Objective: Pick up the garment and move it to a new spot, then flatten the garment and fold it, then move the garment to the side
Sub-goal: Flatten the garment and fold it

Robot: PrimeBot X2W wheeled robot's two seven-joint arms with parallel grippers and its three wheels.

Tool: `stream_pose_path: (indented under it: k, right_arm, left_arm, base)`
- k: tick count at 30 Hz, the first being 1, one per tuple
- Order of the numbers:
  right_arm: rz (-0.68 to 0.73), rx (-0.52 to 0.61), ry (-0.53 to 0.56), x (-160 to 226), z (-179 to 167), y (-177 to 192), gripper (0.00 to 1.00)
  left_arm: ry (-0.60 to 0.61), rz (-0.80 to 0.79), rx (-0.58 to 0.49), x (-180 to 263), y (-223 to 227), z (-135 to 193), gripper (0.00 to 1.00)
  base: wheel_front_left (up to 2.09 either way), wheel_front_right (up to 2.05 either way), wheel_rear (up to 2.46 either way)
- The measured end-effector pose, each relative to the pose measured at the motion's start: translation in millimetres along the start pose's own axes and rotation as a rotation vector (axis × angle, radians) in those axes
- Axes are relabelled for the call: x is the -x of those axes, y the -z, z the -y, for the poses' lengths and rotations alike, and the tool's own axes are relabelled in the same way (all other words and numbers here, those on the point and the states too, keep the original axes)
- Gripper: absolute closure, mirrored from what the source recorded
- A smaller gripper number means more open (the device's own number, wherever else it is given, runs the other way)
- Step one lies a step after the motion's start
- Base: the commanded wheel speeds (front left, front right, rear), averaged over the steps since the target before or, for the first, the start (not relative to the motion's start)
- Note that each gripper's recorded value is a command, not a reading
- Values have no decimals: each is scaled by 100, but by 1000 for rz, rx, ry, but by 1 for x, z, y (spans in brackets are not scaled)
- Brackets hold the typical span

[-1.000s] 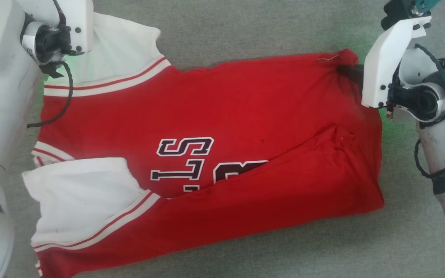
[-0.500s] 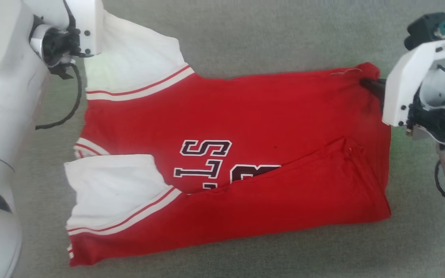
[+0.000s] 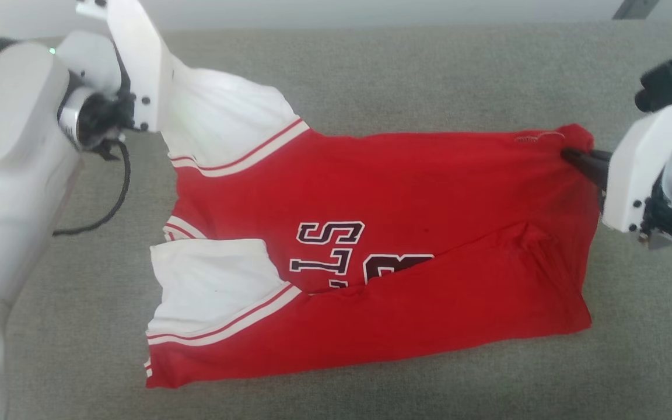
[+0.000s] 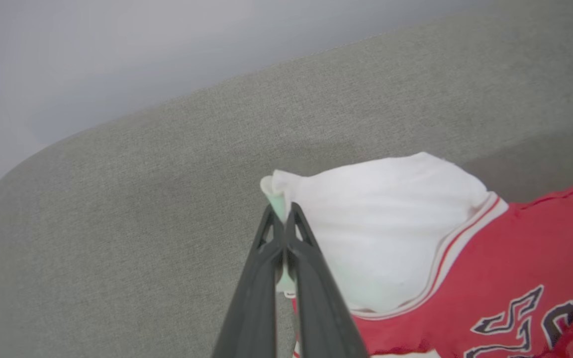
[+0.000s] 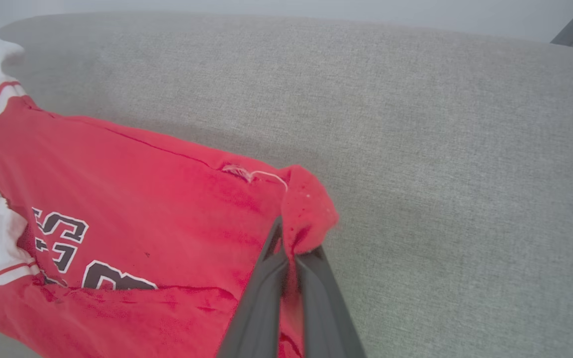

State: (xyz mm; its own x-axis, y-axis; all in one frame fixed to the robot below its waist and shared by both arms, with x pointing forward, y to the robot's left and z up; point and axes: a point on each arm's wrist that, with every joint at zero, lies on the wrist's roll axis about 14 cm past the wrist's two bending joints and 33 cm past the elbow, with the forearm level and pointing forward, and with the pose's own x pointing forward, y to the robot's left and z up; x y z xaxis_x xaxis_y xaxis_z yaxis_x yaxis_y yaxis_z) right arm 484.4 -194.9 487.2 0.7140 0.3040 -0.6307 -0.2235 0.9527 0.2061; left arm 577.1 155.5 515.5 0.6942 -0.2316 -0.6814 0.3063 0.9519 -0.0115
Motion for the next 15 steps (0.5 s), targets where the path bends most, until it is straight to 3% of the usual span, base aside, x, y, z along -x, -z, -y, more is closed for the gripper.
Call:
stream_pose_path:
  k: [7, 15]
  right_arm:
    - [11, 15, -28, 20, -11, 9, 100]
    - [-56, -24, -42, 36, -10, 45, 100]
  left_arm:
    - [-9, 13, -11, 30, 20, 3, 100]
    - [-16, -41, 27, 63, 70, 22, 100]
  base:
    - [0, 0, 0]
    - [0, 0, 0]
